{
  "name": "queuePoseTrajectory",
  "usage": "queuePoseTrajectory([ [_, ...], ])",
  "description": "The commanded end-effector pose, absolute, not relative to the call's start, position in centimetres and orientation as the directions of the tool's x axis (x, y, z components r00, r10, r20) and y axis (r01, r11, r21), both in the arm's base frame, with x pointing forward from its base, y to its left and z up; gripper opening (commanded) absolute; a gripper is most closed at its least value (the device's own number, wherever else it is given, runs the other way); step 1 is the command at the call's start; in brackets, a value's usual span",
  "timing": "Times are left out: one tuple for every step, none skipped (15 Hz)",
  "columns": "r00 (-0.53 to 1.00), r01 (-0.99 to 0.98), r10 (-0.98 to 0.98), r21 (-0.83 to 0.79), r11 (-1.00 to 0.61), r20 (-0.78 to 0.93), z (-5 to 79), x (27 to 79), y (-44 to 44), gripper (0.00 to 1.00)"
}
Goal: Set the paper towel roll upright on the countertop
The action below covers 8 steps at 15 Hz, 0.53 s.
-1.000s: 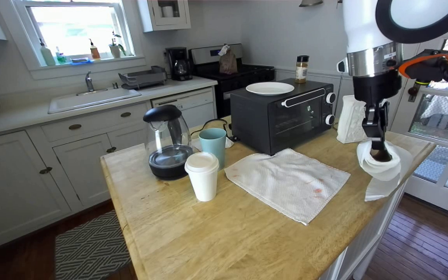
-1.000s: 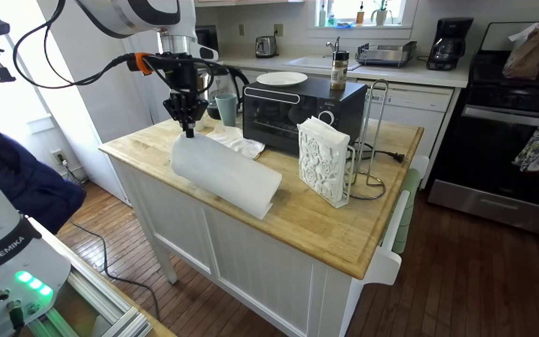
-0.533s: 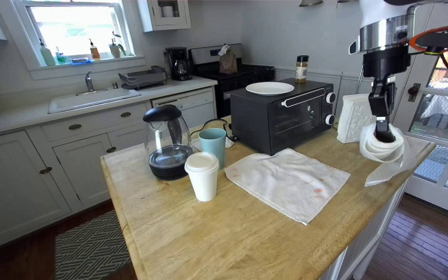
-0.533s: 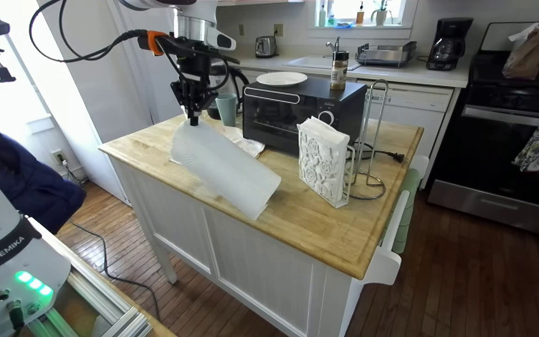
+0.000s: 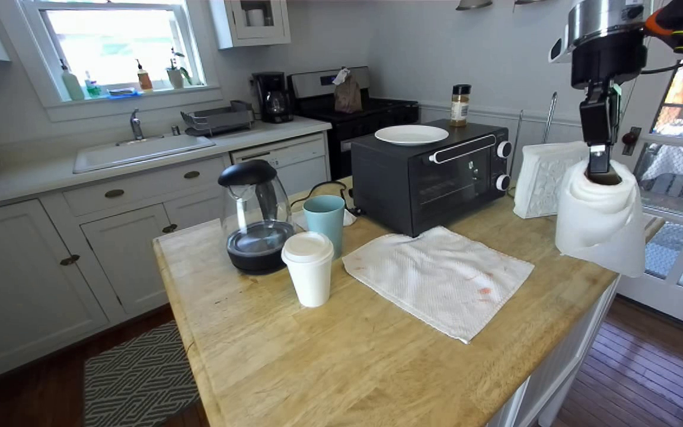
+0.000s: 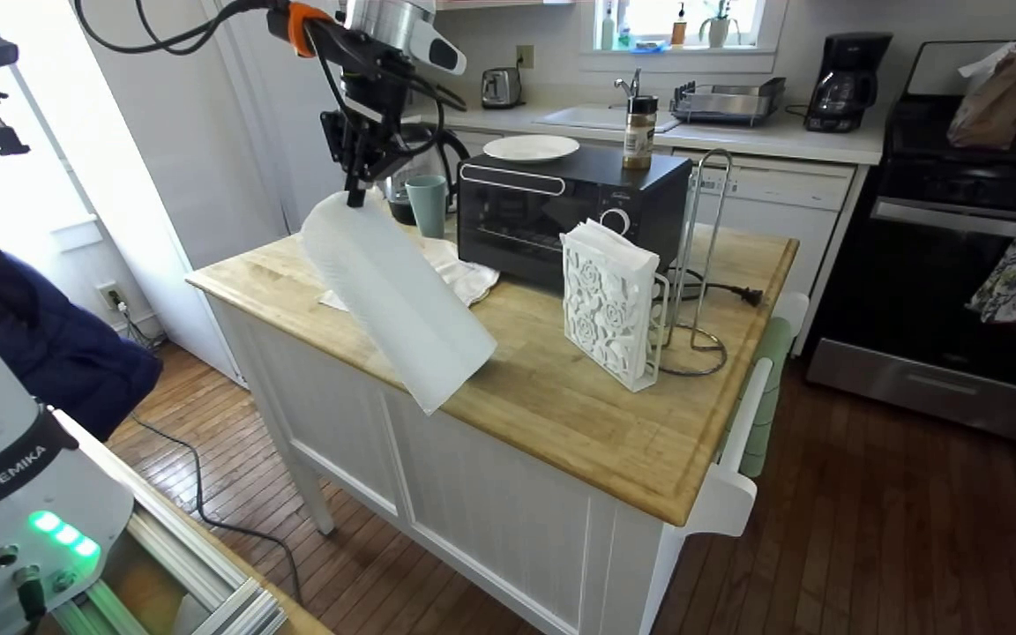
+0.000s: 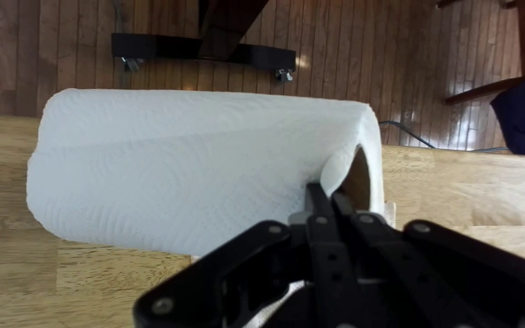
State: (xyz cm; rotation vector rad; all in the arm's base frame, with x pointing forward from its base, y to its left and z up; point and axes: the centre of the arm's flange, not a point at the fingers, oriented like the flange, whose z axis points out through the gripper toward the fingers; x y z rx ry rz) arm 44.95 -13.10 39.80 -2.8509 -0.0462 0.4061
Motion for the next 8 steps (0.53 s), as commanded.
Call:
queuePoseTrajectory([
  [0.960, -0.022, 0.082, -0.361, -0.932, -0.269, 40.08, 45.61, -14.04, 0.01],
  [0.963, -0.024, 0.083, -0.387, -0.922, -0.256, 39.84, 45.66, -14.02, 0.01],
  [0.966, -0.025, 0.083, -0.410, -0.912, -0.244, 39.61, 45.73, -13.93, 0.01],
  [0.970, -0.024, 0.085, -0.438, -0.899, -0.229, 39.56, 45.76, -13.80, 0.01],
  [0.972, -0.022, 0.091, -0.468, -0.883, -0.218, 39.45, 45.82, -13.73, 0.01],
  [0.973, -0.026, 0.090, -0.492, -0.870, -0.211, 39.49, 45.90, -13.66, 0.01],
  [0.974, -0.030, 0.091, -0.514, -0.857, -0.208, 39.55, 45.93, -13.61, 0.01],
  [0.973, -0.035, 0.093, -0.532, -0.846, -0.211, 39.74, 45.90, -13.58, 0.01],
])
